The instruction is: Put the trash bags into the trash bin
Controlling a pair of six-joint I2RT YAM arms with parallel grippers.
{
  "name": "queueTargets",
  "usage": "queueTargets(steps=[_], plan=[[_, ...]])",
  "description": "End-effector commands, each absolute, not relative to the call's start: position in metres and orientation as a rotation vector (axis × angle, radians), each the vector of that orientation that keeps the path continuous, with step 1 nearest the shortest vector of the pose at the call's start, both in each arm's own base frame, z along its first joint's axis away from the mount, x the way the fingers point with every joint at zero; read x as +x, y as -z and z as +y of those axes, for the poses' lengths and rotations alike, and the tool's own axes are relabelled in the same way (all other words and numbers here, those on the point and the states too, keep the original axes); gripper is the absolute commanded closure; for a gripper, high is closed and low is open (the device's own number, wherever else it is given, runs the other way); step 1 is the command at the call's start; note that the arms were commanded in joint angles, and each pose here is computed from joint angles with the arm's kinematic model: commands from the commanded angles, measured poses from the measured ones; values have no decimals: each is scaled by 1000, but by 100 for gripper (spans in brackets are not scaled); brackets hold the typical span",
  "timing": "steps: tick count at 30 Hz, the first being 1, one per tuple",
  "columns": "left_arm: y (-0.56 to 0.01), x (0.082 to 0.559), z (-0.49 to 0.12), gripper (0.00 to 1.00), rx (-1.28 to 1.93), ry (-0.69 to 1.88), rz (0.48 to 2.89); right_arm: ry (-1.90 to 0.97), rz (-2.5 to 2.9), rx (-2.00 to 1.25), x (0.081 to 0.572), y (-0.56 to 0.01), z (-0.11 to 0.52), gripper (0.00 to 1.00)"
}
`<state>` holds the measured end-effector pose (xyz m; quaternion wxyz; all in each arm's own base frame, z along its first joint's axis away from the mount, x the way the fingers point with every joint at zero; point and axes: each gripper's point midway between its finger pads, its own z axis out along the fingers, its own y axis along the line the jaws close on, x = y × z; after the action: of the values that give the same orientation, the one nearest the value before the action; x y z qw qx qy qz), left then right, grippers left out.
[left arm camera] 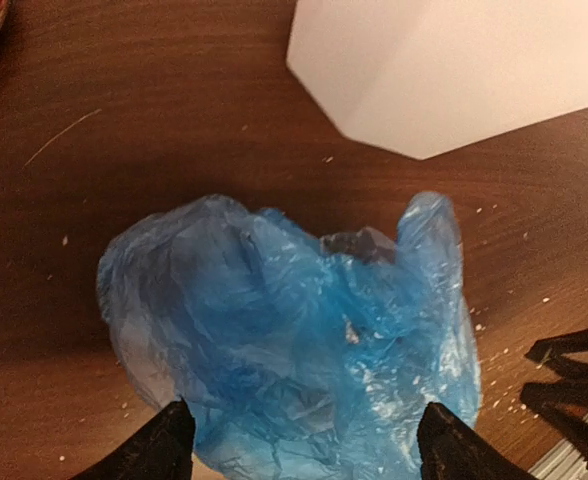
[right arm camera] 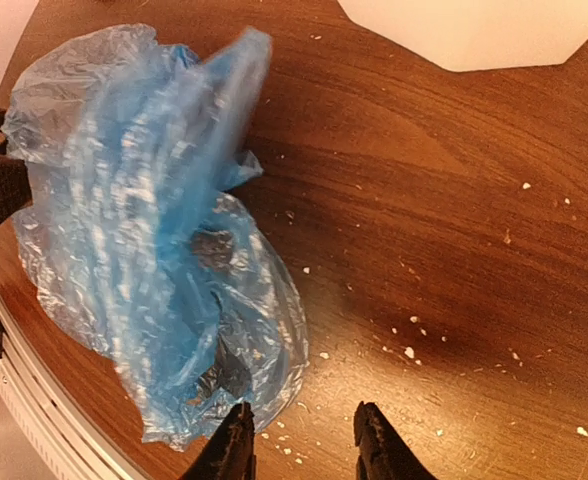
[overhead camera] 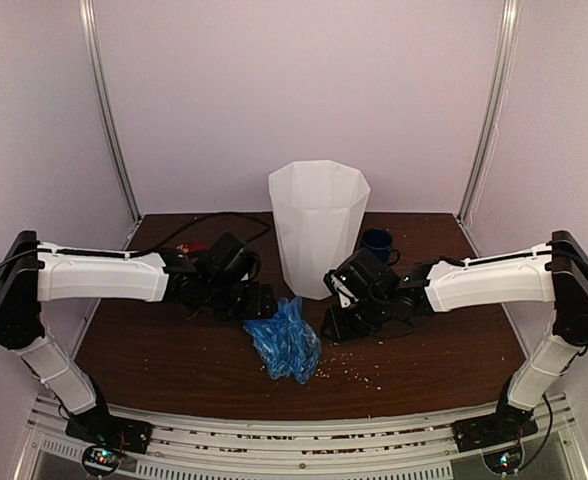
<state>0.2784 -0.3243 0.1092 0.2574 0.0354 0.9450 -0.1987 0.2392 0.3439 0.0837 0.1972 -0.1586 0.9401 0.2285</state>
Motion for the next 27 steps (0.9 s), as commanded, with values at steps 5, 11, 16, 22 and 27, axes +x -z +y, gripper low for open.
queueTargets(steps=[5, 11, 16, 22, 27], plan=[[-71, 257, -285, 23, 80, 487, 2592, -795, 2646, -434, 240, -68, 374, 57], [-53, 247, -276, 24, 126, 456, 2616, -902, 2591, -536, 235, -71, 404, 54], [-60, 250, -279, 25, 162, 473, 2583, -1075, 2495, -616, 225, -85, 426, 54], [-65, 257, -283, 26, 199, 461, 2561, -1152, 2405, -655, 224, -108, 436, 62], [-74, 264, -287, 26, 221, 459, 2536, -1159, 2417, -665, 221, -105, 437, 90]])
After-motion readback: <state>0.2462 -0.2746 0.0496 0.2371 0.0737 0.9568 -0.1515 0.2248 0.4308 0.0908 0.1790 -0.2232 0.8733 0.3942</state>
